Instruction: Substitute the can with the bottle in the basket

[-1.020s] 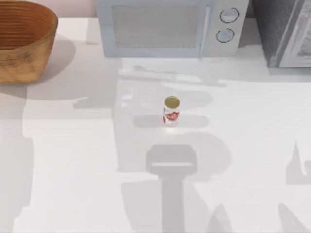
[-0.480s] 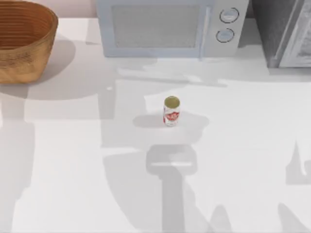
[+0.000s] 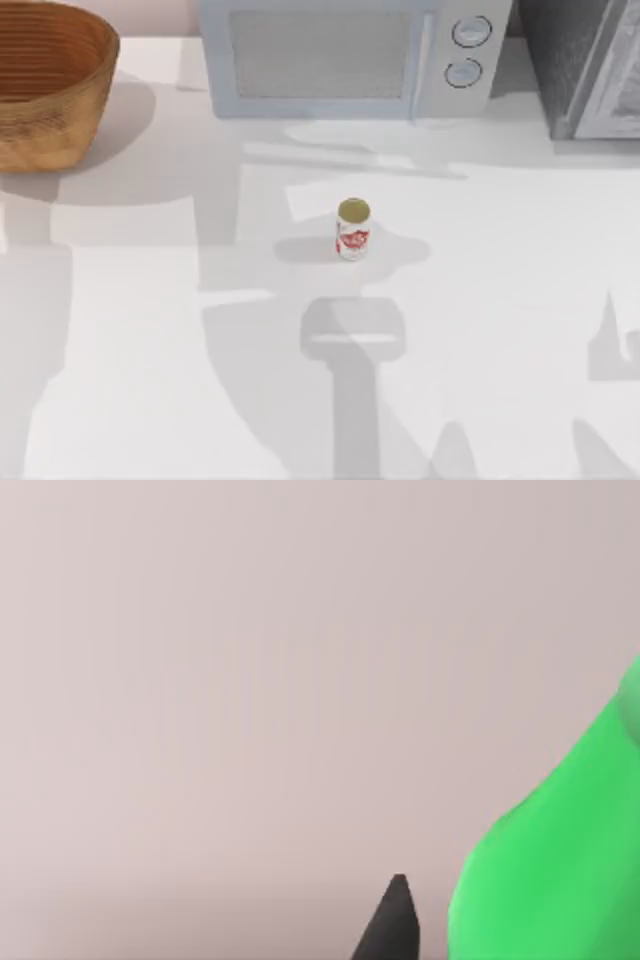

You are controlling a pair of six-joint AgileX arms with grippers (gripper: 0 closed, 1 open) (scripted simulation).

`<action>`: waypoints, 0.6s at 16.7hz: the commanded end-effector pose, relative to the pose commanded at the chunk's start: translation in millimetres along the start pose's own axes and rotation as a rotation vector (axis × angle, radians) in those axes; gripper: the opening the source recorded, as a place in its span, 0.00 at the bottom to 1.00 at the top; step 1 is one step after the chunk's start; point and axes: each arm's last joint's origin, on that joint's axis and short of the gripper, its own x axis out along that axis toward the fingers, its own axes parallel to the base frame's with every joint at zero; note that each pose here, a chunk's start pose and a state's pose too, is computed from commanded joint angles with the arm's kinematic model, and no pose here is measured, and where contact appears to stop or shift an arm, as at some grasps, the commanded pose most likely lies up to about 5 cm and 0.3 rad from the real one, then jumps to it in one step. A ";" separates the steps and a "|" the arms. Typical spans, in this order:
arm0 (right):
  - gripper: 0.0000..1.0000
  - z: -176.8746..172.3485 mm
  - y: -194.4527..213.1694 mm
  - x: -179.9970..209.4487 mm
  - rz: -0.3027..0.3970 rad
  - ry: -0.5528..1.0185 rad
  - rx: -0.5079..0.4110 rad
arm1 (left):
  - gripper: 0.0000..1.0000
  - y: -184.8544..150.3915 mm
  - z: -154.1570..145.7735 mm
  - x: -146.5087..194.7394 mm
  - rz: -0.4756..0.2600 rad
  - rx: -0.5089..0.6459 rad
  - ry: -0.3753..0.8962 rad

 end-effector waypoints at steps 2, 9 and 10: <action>1.00 0.0 0.0 0.0 0.000 0.000 0.000 | 0.30 0.0 0.0 0.0 0.000 0.000 0.000; 1.00 0.0 0.0 0.0 0.000 0.000 0.000 | 0.83 0.0 0.0 0.0 0.000 0.000 0.000; 1.00 0.0 0.0 0.0 0.000 0.000 0.000 | 0.90 0.0 0.0 0.0 0.000 0.000 0.000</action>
